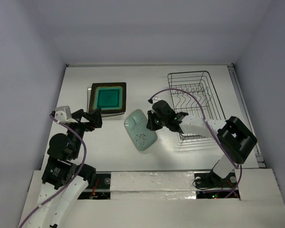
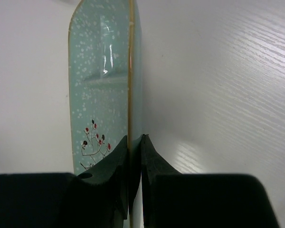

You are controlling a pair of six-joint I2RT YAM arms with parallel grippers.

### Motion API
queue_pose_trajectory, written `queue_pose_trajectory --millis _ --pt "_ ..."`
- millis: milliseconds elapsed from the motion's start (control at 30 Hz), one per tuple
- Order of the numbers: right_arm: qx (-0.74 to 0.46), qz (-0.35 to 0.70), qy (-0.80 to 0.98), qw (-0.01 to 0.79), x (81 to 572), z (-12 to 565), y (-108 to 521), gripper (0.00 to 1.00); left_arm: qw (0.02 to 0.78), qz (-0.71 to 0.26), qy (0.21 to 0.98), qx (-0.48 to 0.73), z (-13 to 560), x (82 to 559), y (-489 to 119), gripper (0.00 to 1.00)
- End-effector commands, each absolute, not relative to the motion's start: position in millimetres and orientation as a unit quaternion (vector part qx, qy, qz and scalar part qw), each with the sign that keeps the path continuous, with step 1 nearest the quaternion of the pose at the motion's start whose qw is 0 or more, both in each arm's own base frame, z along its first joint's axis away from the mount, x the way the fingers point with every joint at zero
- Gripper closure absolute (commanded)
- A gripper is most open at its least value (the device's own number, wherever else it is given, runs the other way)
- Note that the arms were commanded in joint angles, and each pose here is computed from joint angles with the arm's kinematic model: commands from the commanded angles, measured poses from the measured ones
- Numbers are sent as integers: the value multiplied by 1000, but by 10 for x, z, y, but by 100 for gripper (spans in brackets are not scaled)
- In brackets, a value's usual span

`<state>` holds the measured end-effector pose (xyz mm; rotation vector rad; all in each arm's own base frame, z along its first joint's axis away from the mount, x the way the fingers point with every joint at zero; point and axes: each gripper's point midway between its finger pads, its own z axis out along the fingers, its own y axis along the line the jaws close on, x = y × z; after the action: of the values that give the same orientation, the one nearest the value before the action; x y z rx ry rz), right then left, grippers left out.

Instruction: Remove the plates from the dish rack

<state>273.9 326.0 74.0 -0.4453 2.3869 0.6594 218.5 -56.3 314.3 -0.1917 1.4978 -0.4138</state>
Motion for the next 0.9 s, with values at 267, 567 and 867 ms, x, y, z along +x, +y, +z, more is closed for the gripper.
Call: queue_pose_trajectory --millis 267,567,867 --pt "-129 228 898 353 2905 714 3227 32 714 -188 669 -89 3173 2242 -577 8" --pt "-144 226 881 390 2857 1191 3276 19 715 -192 666 -91 3197 2226 -573 6" --pt "-12 248 756 605 2775 3075 2387 100 715 -192 666 -91 3204 2222 -572 4"
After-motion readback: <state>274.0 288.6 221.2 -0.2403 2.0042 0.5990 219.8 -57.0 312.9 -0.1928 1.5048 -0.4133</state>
